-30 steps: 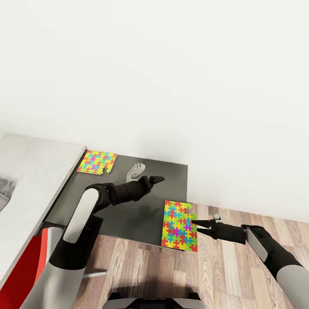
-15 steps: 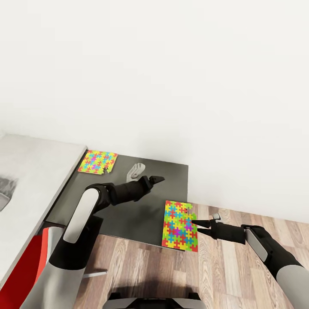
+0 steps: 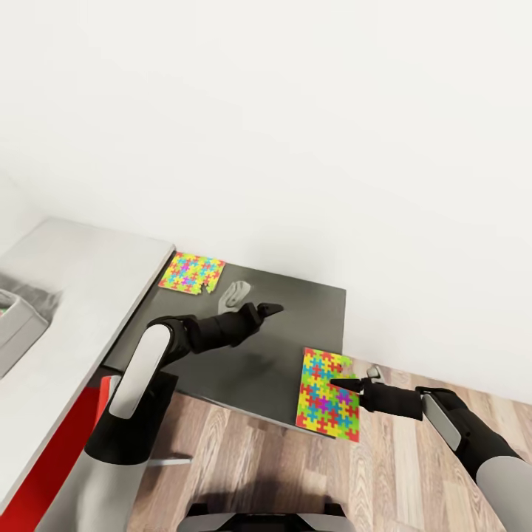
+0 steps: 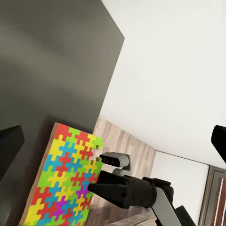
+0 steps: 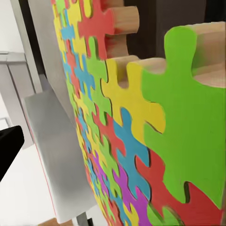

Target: Put all the toys in the child's room - the three board games (two on the bed and one on the table), the two jigsaw puzzles on the table, and the tennis ball on the table - inside the toy box on the table in the child's room.

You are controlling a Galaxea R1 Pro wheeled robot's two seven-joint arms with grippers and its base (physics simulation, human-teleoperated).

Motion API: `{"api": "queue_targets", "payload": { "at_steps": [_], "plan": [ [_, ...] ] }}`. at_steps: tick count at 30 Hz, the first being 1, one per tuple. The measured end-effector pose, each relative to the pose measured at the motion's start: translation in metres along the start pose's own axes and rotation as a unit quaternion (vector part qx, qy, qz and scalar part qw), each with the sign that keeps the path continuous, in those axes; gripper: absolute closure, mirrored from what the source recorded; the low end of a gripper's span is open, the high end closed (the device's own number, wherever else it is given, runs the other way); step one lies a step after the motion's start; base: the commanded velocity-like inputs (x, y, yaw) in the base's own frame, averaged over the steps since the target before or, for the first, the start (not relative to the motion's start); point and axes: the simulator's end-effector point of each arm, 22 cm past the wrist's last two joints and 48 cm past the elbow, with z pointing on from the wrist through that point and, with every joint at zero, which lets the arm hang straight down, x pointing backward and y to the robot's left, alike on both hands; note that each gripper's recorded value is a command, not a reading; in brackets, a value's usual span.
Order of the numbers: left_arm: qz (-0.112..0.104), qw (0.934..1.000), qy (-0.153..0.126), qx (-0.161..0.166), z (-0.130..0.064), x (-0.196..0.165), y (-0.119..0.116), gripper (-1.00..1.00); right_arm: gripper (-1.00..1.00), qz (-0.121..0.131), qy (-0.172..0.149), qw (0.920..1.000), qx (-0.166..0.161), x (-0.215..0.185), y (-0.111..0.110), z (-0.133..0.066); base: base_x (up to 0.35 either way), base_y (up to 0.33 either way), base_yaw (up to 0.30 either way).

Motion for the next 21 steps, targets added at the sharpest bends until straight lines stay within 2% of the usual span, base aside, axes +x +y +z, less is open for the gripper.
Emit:
{"api": "queue_targets", "payload": {
  "at_steps": [12,13,21],
  "plan": [
    [0.001,1.0,0.001,0.001,0.0005,0.0008,-0.001,-1.0,-1.0,0.0,0.0,1.0,0.0,-0.0002,-0.0003,-0.0004,0.0,0.0,0.043],
    [0.001,1.0,0.001,0.001,0.0005,0.0008,-0.001,-1.0,1.0,0.0,0.0,1.0,0.001,-0.0002,-0.0003,-0.0005,0.0,0.0,0.011],
    [0.001,1.0,0.001,0.001,0.0006,0.0012,-0.0014,-1.0,1.0,0.0,0.001,1.0,0.001,0.0002,-0.0007,-0.0006,0.0,0.0,0.005]
  ]
}}
